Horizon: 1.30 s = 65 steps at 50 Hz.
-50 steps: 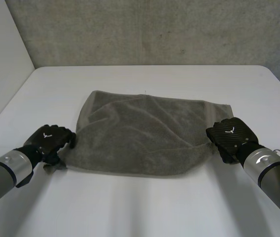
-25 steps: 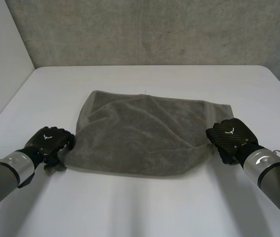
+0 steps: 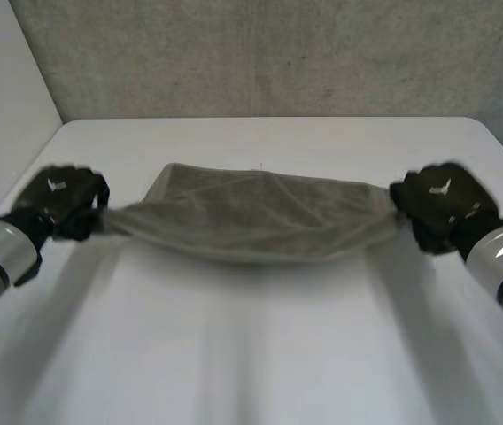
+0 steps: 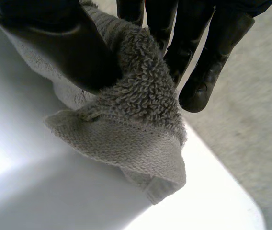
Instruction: Fold the towel.
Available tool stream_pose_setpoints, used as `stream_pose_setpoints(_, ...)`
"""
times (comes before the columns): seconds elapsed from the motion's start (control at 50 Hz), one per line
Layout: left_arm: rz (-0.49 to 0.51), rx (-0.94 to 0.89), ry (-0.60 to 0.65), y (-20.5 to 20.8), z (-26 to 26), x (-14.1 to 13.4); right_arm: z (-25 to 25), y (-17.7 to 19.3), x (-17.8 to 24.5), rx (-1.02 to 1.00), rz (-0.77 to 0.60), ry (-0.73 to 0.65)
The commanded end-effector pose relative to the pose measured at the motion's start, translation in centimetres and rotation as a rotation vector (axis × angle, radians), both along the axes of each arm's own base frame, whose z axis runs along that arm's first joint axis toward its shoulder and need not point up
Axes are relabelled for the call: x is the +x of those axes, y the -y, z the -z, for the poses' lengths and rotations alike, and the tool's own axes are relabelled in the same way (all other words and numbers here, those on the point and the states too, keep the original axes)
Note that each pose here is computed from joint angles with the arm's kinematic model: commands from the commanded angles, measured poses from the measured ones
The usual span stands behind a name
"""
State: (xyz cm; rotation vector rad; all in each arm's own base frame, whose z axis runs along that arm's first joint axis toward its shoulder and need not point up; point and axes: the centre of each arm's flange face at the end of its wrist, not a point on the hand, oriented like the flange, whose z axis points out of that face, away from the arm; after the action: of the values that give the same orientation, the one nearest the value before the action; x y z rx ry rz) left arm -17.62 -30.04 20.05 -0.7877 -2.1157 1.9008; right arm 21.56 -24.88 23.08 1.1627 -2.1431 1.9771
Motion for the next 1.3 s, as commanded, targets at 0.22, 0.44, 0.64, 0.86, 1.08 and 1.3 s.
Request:
stream_pose_setpoints(0.22, -0.002, -0.02, -0.114, -1.5, -2.4, -0.1, -2.1, -2.3, -1.0, 0.122, 0.021, 0.042)
stream_pose_setpoints(0.44, 0.017, 0.217, -0.036, -3.1, 5.0, -0.5, 2.6, -1.8, -0.9, 0.225, 0.024, 0.019)
stream_pose_setpoints(0.64, 0.04, 0.247, 0.006, -3.5, 6.3, -0.8, 2.7, -1.8, -1.0, 0.225, 0.028, 0.02)
stream_pose_setpoints(0.86, 0.036, 0.271, 0.008, -3.8, 6.9, -0.7, 3.0, -2.1, -1.0, 0.238, 0.028, 0.016)
stream_pose_setpoints(1.08, 0.033, 0.214, -0.004, -3.5, 5.1, -0.8, 2.2, -2.0, -1.0, 0.213, 0.024, 0.023)
stream_pose_setpoints(1.3, 0.018, -0.1, -0.101, -3.3, -5.7, -0.6, -9.1, -3.8, -1.5, -0.122, 0.027, 0.104)
